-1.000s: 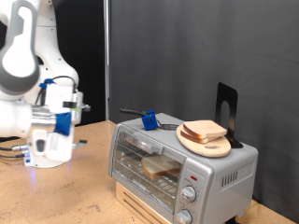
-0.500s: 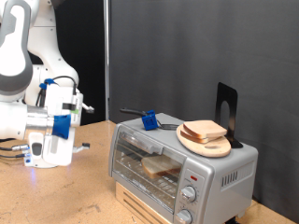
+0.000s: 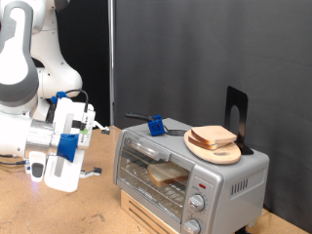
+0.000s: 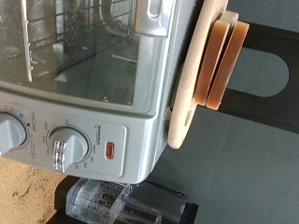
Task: Make a piece of toast with the oven
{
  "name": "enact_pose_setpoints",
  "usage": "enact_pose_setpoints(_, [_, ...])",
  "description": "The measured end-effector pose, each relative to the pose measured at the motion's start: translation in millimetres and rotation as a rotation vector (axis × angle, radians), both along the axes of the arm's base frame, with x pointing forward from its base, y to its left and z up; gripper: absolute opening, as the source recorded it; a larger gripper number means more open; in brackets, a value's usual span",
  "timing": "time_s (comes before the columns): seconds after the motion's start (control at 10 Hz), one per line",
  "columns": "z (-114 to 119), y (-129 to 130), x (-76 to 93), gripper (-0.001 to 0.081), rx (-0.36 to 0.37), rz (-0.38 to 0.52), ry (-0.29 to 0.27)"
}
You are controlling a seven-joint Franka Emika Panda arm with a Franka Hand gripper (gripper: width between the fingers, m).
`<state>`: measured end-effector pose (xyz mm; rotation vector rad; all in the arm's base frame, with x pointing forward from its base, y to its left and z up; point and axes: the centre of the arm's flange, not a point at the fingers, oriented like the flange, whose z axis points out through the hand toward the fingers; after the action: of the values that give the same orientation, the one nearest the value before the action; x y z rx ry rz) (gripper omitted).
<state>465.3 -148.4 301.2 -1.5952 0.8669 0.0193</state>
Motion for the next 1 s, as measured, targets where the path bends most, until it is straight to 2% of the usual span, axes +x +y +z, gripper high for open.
enact_pose_setpoints(0.1, [2.0, 4.4, -5.0, 0.0808, 0.014, 0.081, 0.019])
enact_pose_setpoints(0.2, [8.5, 6.5, -6.3, 0.0808, 0.035, 0.167, 0.074])
enact_pose_setpoints(0.3, [14.5, 5.6, 2.8, 0.0808, 0.028, 0.23, 0.139])
enact_pose_setpoints(0.4, [15.8, 3.3, 17.7, 0.0808, 0.011, 0.248, 0.211])
enact_pose_setpoints(0.5, [10.9, -1.4, 34.6, 0.0808, -0.029, 0.186, 0.247])
enact_pose_setpoints(0.6, [5.9, -0.8, 42.8, 0.0808, -0.058, 0.145, 0.27])
enact_pose_setpoints(0.8, [8.4, 2.4, 40.2, 0.0808, -0.014, 0.172, 0.261])
enact_pose_setpoints(1.0, [8.6, 2.4, 56.5, 0.0808, 0.026, 0.082, 0.243])
